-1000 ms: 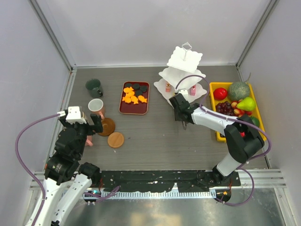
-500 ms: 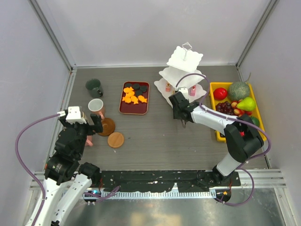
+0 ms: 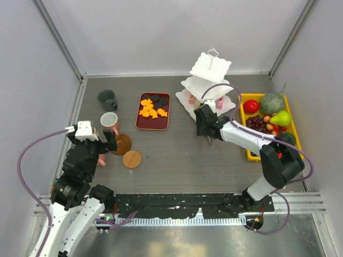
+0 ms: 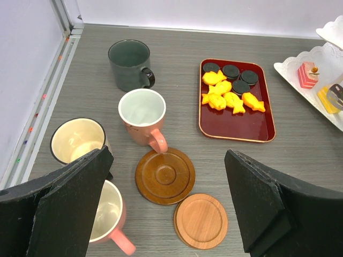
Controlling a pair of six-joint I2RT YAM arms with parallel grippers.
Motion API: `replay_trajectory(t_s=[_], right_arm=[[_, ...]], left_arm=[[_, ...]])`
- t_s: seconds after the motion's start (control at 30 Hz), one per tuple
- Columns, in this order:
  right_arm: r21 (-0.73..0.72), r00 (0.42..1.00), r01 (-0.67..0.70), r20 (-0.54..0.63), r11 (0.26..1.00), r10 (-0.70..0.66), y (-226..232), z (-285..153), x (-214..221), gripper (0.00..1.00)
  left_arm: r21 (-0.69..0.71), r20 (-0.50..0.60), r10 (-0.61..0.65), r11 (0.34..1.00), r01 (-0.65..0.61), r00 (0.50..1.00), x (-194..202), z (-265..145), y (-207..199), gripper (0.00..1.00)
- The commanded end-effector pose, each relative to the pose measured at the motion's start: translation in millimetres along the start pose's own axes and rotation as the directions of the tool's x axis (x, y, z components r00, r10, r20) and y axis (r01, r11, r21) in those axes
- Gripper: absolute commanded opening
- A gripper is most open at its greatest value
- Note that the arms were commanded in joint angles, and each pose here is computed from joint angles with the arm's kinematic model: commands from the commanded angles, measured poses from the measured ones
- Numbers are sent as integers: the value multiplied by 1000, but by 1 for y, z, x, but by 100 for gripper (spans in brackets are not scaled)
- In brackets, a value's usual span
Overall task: Serve the afternoon tea
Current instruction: Place the desert on the desert table, then pick up the desert from the tray.
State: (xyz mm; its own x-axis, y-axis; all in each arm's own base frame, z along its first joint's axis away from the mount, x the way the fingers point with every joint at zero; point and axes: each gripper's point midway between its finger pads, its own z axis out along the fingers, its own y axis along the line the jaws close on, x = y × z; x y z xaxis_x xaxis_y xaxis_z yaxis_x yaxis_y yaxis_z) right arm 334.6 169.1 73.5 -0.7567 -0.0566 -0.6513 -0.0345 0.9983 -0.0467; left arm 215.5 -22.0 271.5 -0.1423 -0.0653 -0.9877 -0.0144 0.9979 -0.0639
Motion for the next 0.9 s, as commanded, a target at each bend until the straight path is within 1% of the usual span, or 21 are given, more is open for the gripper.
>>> replay_trajectory(t_s=[0.0,0.27,0.5,0.67,0.87], right_arm=[[-43,997,-37,71,998,40,-1,-26,-18,53],[-119,999,38,43,992,-33,1,-56,4,53],[-189,991,126,61,974,-116,8,-91,16,52],[-231,984,174,76,957,-161,17,-108,16,52],[-274,974,221,109,936,-198,36,-116,-3,52]], left_arm=[[9,38,-7,1000,6,999,-10,3,-3,99],[10,40,-6,1000,5,999,-10,2,-3,99],[20,38,-10,1000,10,999,-10,2,-5,99],[22,37,-10,1000,9,999,-9,2,-5,99],[31,38,-14,999,13,999,-10,2,-7,99]])
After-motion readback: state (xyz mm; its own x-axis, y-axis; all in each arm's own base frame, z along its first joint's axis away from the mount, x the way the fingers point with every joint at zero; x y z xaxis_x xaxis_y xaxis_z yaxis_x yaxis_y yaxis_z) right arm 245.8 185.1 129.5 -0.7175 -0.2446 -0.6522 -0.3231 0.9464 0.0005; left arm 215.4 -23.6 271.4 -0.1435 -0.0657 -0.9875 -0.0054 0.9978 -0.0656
